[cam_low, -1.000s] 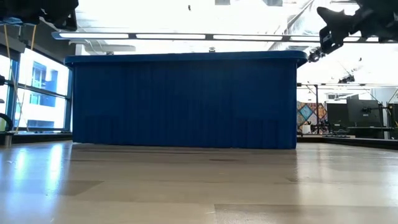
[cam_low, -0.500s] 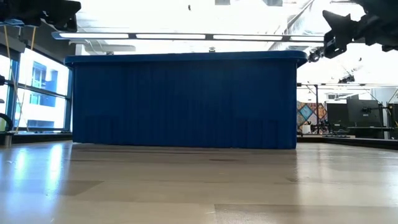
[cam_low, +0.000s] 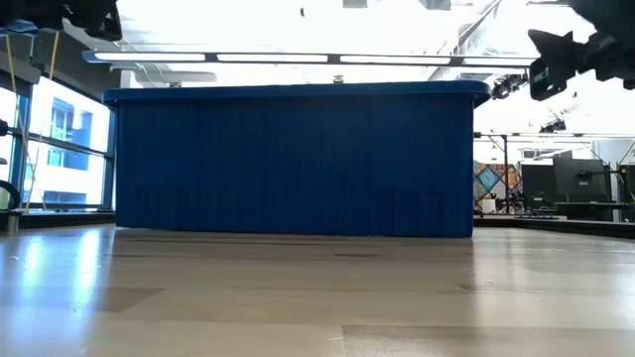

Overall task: Pick and place slides into bin
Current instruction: Return to Home Position

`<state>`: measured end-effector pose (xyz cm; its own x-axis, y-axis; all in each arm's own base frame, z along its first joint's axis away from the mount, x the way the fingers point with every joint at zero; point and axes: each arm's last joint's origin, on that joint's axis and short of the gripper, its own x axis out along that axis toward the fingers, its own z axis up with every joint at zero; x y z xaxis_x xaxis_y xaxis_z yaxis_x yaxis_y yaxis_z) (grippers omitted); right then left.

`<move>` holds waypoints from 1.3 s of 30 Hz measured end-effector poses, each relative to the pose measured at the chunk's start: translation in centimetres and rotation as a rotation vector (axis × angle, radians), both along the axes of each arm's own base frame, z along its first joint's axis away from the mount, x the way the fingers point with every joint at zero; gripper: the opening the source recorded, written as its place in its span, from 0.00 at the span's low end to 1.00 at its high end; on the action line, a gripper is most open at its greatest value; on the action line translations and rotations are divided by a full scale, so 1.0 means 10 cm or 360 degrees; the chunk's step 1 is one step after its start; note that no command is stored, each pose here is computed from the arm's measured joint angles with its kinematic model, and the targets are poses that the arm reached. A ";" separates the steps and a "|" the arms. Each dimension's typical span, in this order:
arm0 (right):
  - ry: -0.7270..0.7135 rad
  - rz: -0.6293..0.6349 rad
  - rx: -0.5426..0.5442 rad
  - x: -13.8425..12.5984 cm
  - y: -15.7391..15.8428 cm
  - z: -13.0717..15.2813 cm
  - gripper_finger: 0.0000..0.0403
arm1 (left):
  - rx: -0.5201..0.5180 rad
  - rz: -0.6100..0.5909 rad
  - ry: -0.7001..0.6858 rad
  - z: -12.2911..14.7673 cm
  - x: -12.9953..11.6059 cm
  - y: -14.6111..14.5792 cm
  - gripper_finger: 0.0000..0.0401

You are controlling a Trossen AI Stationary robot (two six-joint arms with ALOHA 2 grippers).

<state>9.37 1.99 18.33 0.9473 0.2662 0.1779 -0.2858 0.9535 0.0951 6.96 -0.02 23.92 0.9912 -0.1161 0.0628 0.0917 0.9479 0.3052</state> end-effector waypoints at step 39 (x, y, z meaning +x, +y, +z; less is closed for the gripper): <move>0.0001 -0.0099 -0.0040 0.01 -0.02 -0.01 0.48 | -0.0228 0.0100 0.0052 -0.69 0.28 0.04 0.43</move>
